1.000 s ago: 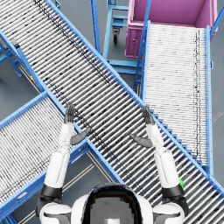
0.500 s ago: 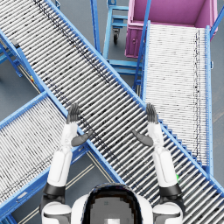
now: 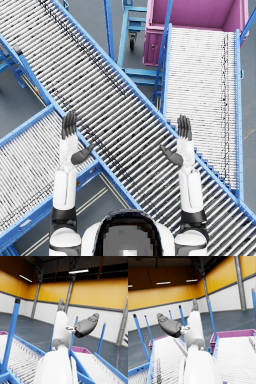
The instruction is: Pick up the oil and place it on the left assembly line, put the cola on the right, and keep Sprite still
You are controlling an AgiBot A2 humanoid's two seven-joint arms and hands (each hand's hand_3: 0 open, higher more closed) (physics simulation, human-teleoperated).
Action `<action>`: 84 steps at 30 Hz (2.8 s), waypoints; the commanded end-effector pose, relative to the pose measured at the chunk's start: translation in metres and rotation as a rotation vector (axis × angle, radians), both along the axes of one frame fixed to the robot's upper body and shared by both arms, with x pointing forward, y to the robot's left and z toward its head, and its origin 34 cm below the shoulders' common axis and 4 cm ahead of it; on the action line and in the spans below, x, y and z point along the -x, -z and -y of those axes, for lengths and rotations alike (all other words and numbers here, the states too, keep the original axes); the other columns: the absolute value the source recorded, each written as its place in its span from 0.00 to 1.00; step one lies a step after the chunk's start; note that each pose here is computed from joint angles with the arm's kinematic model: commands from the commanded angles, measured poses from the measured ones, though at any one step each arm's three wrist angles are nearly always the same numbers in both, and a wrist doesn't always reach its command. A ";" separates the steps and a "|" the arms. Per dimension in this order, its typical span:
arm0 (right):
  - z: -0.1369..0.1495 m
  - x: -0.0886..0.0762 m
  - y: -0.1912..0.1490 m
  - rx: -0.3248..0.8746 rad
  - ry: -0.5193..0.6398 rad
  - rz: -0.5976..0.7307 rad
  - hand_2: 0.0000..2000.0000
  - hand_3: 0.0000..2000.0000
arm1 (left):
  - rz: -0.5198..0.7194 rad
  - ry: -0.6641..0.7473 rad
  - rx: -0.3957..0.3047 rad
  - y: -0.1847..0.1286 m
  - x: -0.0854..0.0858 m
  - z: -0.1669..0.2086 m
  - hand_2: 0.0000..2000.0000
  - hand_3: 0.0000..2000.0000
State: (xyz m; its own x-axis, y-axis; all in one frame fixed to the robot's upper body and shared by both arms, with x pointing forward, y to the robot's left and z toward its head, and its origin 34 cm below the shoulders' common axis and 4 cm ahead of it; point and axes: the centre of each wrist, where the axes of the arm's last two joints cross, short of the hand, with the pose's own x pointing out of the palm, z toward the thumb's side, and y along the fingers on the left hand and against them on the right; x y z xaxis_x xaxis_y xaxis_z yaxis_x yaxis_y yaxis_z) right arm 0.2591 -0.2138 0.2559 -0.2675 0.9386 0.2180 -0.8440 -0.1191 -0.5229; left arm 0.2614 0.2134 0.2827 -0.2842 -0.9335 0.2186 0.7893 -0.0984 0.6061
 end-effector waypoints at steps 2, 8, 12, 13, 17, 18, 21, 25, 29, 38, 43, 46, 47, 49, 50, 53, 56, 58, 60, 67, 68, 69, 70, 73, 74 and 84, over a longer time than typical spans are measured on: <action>0.008 -0.002 -0.010 -0.020 0.031 0.037 0.00 0.00 | 0.047 -0.038 0.024 -0.013 0.000 -0.010 0.00 0.00; 0.016 0.001 -0.015 0.066 0.140 0.074 0.00 0.00 | 0.084 -0.160 -0.052 -0.019 0.001 -0.020 0.00 0.00; 0.020 0.001 -0.016 0.202 0.256 0.098 0.00 0.00 | 0.109 -0.298 -0.174 -0.023 0.000 -0.026 0.00 0.00; 0.020 0.001 -0.016 0.237 0.282 0.101 0.00 0.00 | 0.110 -0.330 -0.205 -0.023 0.000 -0.027 0.00 0.00; 0.024 -0.001 -0.017 0.376 0.398 0.115 0.00 0.00 | 0.120 -0.453 -0.336 -0.023 -0.001 -0.029 0.00 0.00; 0.025 -0.001 -0.017 0.410 0.427 0.120 0.00 0.00 | 0.104 -0.468 -0.377 -0.017 -0.002 -0.026 0.00 0.00; 0.028 -0.002 -0.018 0.488 0.492 0.125 0.00 0.00 | 0.124 -0.554 -0.442 -0.023 -0.002 -0.031 0.00 0.00; 0.027 -0.002 -0.014 0.524 0.511 0.114 0.00 0.00 | 0.112 -0.579 -0.476 -0.019 -0.002 -0.031 0.00 0.00; 0.029 -0.002 -0.015 0.530 0.524 0.117 0.00 0.00 | 0.114 -0.595 -0.480 -0.021 -0.003 -0.034 0.00 0.00; 0.031 -0.001 -0.014 0.526 0.535 0.113 0.00 0.00 | 0.105 -0.593 -0.482 -0.018 -0.002 -0.033 0.00 0.00; 0.030 -0.002 -0.013 0.526 0.530 0.109 0.00 0.00 | 0.103 -0.593 -0.482 -0.017 -0.002 -0.033 0.00 0.00; 0.029 -0.003 -0.013 0.526 0.527 0.109 0.00 0.00 | 0.115 -0.597 -0.479 -0.021 -0.003 -0.033 0.00 0.00; 0.029 -0.002 -0.009 0.527 0.525 0.096 0.00 0.00 | 0.103 -0.592 -0.482 -0.017 -0.002 -0.033 0.00 0.00; 0.030 -0.001 -0.012 0.524 0.531 0.106 0.00 0.00 | 0.123 -0.600 -0.477 -0.023 -0.002 -0.033 0.00 0.00; 0.029 -0.001 -0.009 0.526 0.525 0.095 0.00 0.00 | 0.106 -0.593 -0.480 -0.018 -0.002 -0.033 0.00 0.00; 0.030 -0.001 -0.009 0.523 0.530 0.093 0.00 0.00 | 0.106 -0.594 -0.479 -0.018 -0.002 -0.033 0.00 0.00; 0.031 0.000 -0.008 0.521 0.533 0.092 0.00 0.00 | 0.106 -0.594 -0.479 -0.018 -0.002 -0.033 0.00 0.00; 0.032 0.001 -0.011 0.518 0.540 0.102 0.00 0.00 | 0.115 -0.602 -0.475 -0.021 -0.002 -0.034 0.00 0.00; 0.031 0.001 -0.008 0.519 0.535 0.090 0.00 0.00 | 0.103 -0.595 -0.478 -0.017 -0.002 -0.033 0.00 0.00; 0.031 0.001 -0.007 0.517 0.535 0.088 0.00 0.00 | 0.101 -0.600 -0.475 -0.017 -0.001 -0.034 0.00 0.00; 0.031 0.001 -0.007 0.517 0.535 0.088 0.00 0.00 | 0.101 -0.600 -0.475 -0.017 -0.001 -0.034 0.00 0.00; 0.031 0.001 -0.007 0.517 0.535 0.088 0.00 0.00 | 0.101 -0.601 -0.475 -0.017 -0.001 -0.035 0.00 0.00; 0.031 0.001 -0.007 0.517 0.535 0.088 0.00 0.00 | 0.101 -0.601 -0.474 -0.017 -0.001 -0.035 0.00 0.00; 0.032 0.000 -0.013 0.514 0.542 0.108 0.00 0.00 | 0.102 -0.601 -0.474 -0.017 -0.001 -0.035 0.00 0.00; 0.031 0.001 -0.008 0.516 0.536 0.090 0.00 0.00 | 0.125 -0.609 -0.470 -0.024 -0.001 -0.035 0.00 0.00; 0.033 0.001 -0.021 0.505 0.554 0.133 0.00 0.00 | 0.145 -0.607 -0.469 -0.029 -0.001 -0.033 0.00 0.00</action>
State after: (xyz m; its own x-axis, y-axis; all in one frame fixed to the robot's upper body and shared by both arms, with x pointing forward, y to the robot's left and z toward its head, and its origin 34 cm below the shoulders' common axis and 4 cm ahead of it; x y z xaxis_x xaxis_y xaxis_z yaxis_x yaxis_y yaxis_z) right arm 0.2582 -0.2452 0.2718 0.2690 0.9219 -0.2788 -0.7944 0.0487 -0.6054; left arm 0.2623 0.2468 0.3084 0.3073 -0.9210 -0.2392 0.7115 0.0555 0.7005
